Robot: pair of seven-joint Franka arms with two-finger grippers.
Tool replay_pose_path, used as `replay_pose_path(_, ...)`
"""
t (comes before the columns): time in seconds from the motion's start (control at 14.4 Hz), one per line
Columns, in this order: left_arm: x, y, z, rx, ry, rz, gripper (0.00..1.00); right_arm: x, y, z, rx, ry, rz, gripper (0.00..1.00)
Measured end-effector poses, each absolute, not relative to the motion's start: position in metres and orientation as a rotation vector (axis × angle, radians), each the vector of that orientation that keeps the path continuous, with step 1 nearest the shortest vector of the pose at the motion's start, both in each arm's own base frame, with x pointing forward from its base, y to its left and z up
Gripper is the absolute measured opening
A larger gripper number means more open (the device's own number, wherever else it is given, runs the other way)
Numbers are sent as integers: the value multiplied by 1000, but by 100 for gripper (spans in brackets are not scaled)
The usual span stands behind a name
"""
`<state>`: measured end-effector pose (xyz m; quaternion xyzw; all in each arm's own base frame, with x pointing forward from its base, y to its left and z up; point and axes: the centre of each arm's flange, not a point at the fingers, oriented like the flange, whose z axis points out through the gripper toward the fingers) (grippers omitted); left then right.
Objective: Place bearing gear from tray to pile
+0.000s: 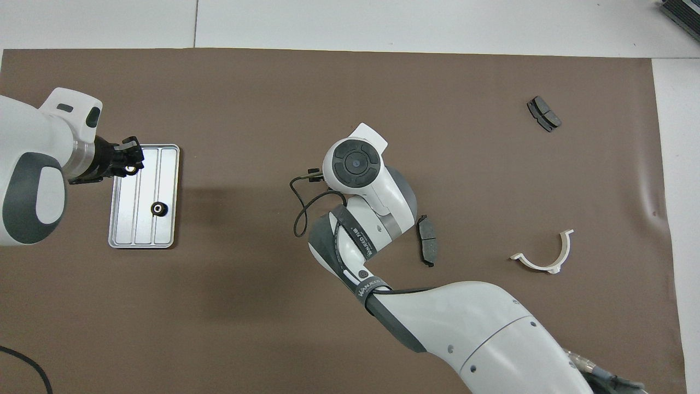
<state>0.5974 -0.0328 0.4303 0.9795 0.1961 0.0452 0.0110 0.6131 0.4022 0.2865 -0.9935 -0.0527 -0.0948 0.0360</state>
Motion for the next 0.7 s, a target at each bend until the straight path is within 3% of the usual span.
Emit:
replay_pose_path(0.28,597,-34,428,3059,609,128,35,613,398,286,-3043,-156,-315,53)
replay_pose_path(0.35,597,-33,427,3060,610,126,35,614,397,286,-3044,-153,-318,46)
replay_pose_path(0.7,597,-33,426,3061,609,122,35,613,398,286,-3037,-156,-327,32)
